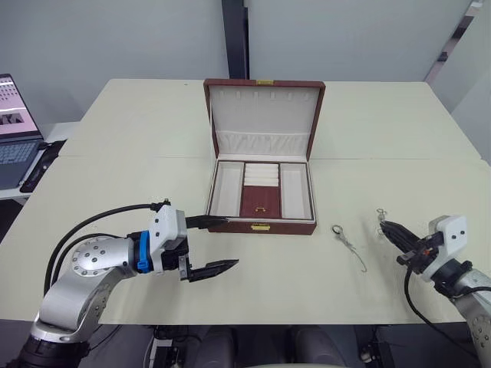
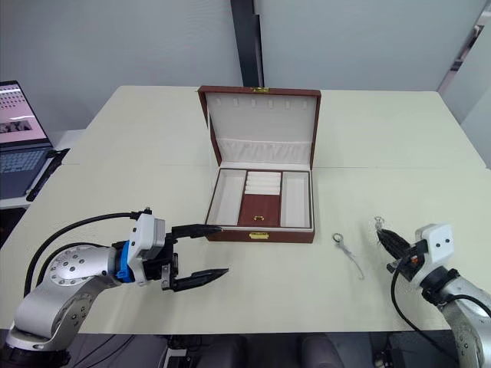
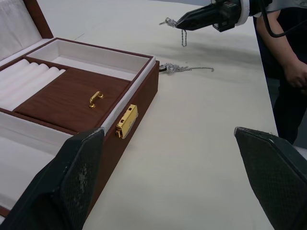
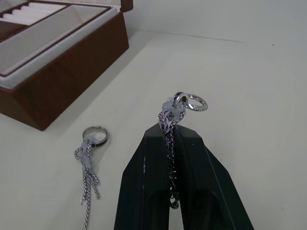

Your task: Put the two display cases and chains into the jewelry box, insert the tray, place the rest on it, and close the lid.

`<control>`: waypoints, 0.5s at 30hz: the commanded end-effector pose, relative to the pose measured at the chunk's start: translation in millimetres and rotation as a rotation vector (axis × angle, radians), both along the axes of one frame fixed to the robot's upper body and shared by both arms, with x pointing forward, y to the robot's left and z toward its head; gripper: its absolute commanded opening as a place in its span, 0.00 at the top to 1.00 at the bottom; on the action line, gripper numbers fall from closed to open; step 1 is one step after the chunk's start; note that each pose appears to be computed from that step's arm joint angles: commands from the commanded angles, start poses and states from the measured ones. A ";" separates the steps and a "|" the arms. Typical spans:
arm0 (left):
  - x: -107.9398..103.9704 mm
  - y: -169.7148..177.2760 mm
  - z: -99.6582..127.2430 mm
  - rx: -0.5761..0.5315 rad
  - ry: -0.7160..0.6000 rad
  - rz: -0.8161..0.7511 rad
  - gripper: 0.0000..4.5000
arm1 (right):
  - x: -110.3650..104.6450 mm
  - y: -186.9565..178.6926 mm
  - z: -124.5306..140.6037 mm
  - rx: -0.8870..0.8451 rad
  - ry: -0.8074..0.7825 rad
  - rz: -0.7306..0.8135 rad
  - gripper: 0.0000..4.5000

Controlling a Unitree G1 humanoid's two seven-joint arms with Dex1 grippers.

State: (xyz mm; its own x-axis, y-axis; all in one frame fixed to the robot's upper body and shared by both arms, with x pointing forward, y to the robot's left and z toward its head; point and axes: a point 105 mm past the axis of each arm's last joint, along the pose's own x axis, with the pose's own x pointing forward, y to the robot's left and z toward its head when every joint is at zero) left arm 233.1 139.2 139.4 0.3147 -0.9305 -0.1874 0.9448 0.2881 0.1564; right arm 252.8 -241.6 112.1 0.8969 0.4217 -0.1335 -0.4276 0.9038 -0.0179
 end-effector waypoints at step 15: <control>-0.3 30.2 10.0 -0.146 -0.046 0.363 0.00 | 30.3 93.2 90.5 0.018 -0.153 0.445 1.00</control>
State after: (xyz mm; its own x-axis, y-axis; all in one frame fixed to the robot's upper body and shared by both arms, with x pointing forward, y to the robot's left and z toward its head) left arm 234.9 168.1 135.6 0.6086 -0.7886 -0.0872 0.7930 0.6010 0.0999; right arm 285.3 -159.8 192.3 0.6831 0.7301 -0.0181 -0.7291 0.6803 -0.0746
